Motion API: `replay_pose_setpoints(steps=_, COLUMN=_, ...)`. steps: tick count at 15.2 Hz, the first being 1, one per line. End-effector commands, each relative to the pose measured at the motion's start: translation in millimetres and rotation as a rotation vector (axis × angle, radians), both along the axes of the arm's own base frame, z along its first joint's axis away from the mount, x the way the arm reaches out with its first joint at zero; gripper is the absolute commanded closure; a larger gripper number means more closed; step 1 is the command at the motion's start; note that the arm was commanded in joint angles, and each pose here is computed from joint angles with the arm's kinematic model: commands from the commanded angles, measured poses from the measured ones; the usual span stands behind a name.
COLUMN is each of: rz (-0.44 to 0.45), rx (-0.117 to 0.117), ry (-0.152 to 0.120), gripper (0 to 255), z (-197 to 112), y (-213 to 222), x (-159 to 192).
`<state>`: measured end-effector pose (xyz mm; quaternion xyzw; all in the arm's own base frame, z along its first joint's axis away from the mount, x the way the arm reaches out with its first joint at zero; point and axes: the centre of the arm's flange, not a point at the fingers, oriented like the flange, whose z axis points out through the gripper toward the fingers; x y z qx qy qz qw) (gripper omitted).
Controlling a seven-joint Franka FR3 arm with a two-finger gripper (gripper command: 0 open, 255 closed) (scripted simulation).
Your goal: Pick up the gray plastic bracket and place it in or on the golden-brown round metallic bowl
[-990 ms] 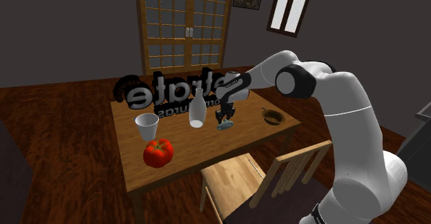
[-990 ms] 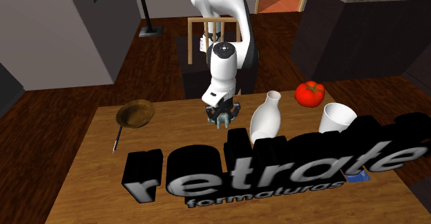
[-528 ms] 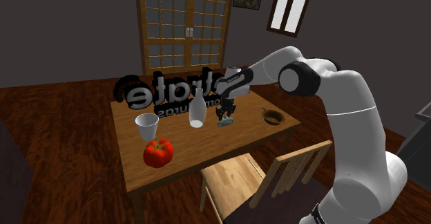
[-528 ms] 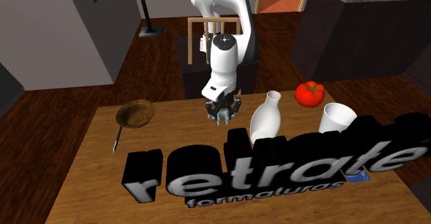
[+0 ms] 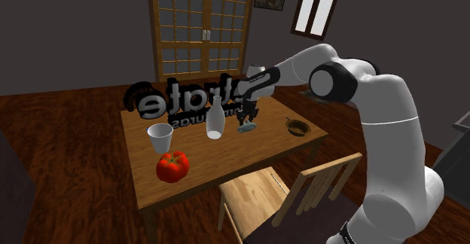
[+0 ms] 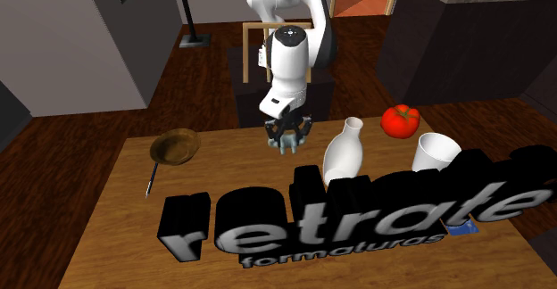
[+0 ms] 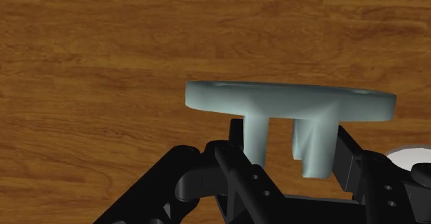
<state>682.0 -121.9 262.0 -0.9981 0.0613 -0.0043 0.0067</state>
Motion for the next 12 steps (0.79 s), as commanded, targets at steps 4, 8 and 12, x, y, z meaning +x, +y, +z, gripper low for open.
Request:
replay_pose_setpoints(steps=4, rz=0.0, rx=0.0, ry=0.0, gripper=255, z=26, y=1, x=0)
replay_pose_setpoints(steps=8, rz=0.0, rx=0.0, ry=0.0, gripper=255, z=47, y=1, x=0)
replay_pose_setpoints(steps=12, rz=0.0, rx=0.0, ry=0.0, gripper=255, z=54, y=-24, x=-8)
